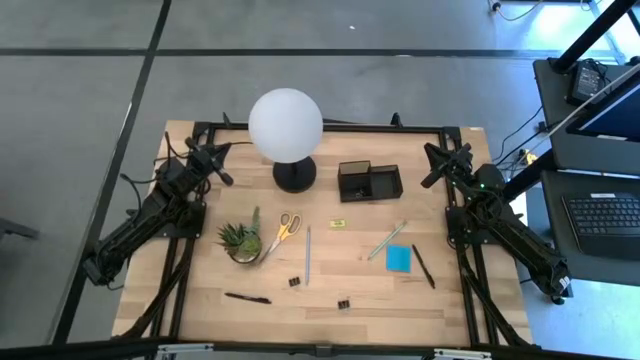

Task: Pick and place office supplies into organizer
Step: Put the light blue pencil into the desk organizer

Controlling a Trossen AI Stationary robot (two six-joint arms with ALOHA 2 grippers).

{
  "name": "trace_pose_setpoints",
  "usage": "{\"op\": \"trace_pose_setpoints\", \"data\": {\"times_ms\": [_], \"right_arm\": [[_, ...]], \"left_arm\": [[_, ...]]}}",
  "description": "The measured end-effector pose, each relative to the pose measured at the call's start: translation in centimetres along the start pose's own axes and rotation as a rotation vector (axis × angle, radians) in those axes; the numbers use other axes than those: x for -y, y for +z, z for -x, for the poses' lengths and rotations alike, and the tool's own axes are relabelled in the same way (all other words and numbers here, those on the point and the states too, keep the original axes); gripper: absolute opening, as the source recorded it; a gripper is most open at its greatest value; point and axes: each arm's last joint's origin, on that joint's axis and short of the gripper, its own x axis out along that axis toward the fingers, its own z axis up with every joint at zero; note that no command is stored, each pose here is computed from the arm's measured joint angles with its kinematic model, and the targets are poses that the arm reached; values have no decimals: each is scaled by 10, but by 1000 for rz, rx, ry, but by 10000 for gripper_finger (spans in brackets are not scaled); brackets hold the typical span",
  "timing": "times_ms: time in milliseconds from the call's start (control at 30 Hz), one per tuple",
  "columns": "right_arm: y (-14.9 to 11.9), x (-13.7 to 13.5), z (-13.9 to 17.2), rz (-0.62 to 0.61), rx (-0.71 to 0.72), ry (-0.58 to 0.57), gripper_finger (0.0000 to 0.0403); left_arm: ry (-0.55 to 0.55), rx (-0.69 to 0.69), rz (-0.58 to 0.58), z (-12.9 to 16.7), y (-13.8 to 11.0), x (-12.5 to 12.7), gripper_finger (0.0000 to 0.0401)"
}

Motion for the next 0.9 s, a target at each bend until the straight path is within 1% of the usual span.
{"op": "trace_pose_setpoints", "data": {"times_ms": [100, 233, 300, 367, 633, 900], "right_arm": [[0, 0, 0, 0, 0, 0, 47], [2, 0, 0, 0, 17, 1, 47], [3, 0, 0, -13, 33, 2, 47], [3, 0, 0, -54, 32, 2, 47], [3, 0, 0, -54, 32, 2, 47], [3, 0, 0, -56, 31, 2, 47]], "left_arm": [[17, 1, -55, 0, 0, -1, 6], [18, 0, -60, 0, 0, -1, 6], [18, 1, -37, 0, 0, -1, 6], [18, 1, -14, 0, 0, -1, 6], [18, 2, 147, 0, 0, -1, 6], [18, 2, 161, 0, 0, -1, 6]]}}
